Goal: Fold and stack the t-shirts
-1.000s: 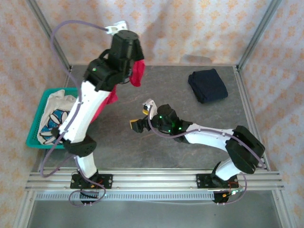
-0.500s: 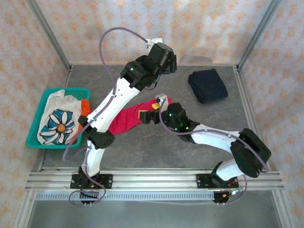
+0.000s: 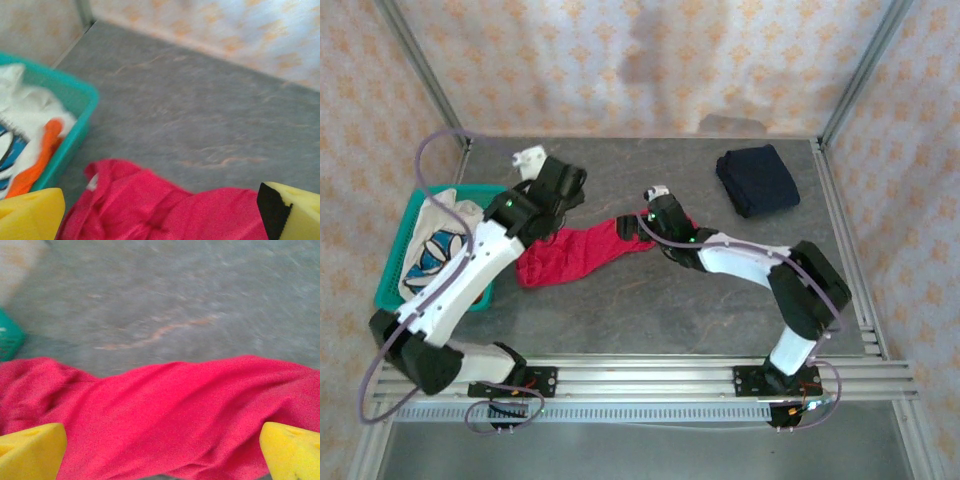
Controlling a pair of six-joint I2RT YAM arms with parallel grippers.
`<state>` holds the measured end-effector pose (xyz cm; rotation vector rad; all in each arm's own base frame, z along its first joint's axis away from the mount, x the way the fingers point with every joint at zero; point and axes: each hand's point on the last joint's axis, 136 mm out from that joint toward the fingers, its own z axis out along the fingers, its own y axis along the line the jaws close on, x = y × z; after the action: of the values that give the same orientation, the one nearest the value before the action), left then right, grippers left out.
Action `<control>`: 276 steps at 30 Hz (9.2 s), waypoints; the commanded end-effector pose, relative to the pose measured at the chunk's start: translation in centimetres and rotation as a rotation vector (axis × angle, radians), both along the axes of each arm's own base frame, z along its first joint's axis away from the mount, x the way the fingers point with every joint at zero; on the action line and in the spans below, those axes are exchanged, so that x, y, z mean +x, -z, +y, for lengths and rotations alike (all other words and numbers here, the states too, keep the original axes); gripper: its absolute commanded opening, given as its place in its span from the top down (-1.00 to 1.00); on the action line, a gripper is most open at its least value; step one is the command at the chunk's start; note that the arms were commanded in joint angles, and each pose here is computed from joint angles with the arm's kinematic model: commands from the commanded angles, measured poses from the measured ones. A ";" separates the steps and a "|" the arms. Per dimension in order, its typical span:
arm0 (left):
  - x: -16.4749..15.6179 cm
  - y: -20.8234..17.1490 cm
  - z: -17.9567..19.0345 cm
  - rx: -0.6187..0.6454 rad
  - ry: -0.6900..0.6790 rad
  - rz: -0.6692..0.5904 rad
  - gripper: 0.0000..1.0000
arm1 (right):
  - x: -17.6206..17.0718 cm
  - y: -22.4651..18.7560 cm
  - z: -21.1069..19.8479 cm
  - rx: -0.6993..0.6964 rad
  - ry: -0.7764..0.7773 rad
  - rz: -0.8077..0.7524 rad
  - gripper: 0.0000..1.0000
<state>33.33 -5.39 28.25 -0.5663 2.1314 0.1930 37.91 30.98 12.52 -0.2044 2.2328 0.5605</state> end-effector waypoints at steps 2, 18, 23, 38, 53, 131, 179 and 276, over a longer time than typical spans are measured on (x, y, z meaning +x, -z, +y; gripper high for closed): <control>-1.8 4.5 2.3 -0.016 -0.126 0.012 -1.00 | 1.7 5.1 -4.0 -0.154 0.124 0.136 -0.99; -1.7 18.9 2.7 0.024 -0.275 0.282 -1.00 | 4.5 4.1 -12.4 -0.120 0.341 0.151 1.00; -1.0 21.7 0.8 -0.073 -0.260 0.303 -1.00 | 3.7 3.1 -13.5 -0.091 0.337 0.144 1.00; -0.4 25.4 -2.4 -0.209 -0.220 0.341 0.52 | 9.3 2.3 -23.0 -0.144 0.481 0.144 -0.56; -1.2 24.5 -1.6 -0.146 -0.230 0.350 0.99 | 17.8 9.3 -27.4 -0.020 0.592 0.425 -0.41; -2.8 23.0 -3.3 -0.267 -0.214 0.303 1.00 | 6.8 5.2 -16.9 0.052 0.371 0.360 0.27; 3.8 -7.5 4.0 -0.377 -0.158 -0.259 1.00 | 5.6 -25.6 -19.8 0.323 0.294 -0.258 1.00; -12.8 13.5 3.4 -0.351 -0.232 0.315 1.00 | 12.5 1.2 -11.3 -0.098 0.212 0.149 -0.51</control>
<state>22.95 -2.82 16.02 -0.9991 2.3749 -0.0182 48.71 18.76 12.45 0.0695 2.3905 0.4376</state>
